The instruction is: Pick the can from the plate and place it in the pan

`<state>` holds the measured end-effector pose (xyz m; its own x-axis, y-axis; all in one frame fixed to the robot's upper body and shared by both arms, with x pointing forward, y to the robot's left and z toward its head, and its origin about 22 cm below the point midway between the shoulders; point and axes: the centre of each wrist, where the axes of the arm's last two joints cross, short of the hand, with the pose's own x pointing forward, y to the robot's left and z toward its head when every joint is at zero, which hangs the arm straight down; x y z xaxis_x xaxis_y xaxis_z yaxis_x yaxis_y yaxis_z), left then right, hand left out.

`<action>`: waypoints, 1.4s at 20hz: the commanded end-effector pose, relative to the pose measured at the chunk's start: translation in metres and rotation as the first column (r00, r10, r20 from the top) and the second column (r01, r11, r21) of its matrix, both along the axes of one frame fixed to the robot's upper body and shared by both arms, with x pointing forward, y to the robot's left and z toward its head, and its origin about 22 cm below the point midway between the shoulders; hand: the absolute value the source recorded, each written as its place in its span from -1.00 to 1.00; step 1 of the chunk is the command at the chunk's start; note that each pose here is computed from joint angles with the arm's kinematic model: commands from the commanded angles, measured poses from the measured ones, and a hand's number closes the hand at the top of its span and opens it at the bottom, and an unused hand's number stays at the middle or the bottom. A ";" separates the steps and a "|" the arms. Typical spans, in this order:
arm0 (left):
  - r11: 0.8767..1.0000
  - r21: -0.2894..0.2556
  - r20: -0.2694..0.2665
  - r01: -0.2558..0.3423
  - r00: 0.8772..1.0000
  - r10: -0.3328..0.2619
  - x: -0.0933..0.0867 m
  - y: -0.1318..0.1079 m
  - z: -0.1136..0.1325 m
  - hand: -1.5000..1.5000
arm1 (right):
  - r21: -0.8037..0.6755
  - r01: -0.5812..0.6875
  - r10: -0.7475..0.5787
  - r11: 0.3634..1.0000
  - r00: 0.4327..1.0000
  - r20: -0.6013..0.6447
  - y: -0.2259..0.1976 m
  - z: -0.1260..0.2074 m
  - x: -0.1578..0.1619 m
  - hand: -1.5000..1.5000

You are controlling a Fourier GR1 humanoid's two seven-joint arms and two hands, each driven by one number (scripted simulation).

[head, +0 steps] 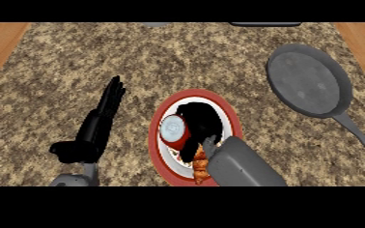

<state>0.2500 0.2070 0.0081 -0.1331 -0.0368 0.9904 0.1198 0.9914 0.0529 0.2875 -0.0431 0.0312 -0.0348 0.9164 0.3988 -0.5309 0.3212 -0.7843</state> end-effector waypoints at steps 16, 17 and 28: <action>0.999 -0.032 -0.015 -0.013 1.000 0.012 -0.014 0.000 0.000 0.00 | -0.045 0.158 -0.120 0.986 0.880 0.459 -0.051 0.039 -0.030 1.00; 1.000 0.003 0.002 -0.012 1.000 0.012 -0.003 -0.005 -0.001 0.00 | -0.050 0.183 -0.139 0.982 0.871 0.471 -0.037 0.043 -0.042 1.00; 1.000 -0.007 -0.017 -0.003 1.000 0.003 -0.005 0.000 -0.018 0.00 | 0.229 0.313 -0.385 0.922 0.660 0.645 -0.081 0.108 -0.046 1.00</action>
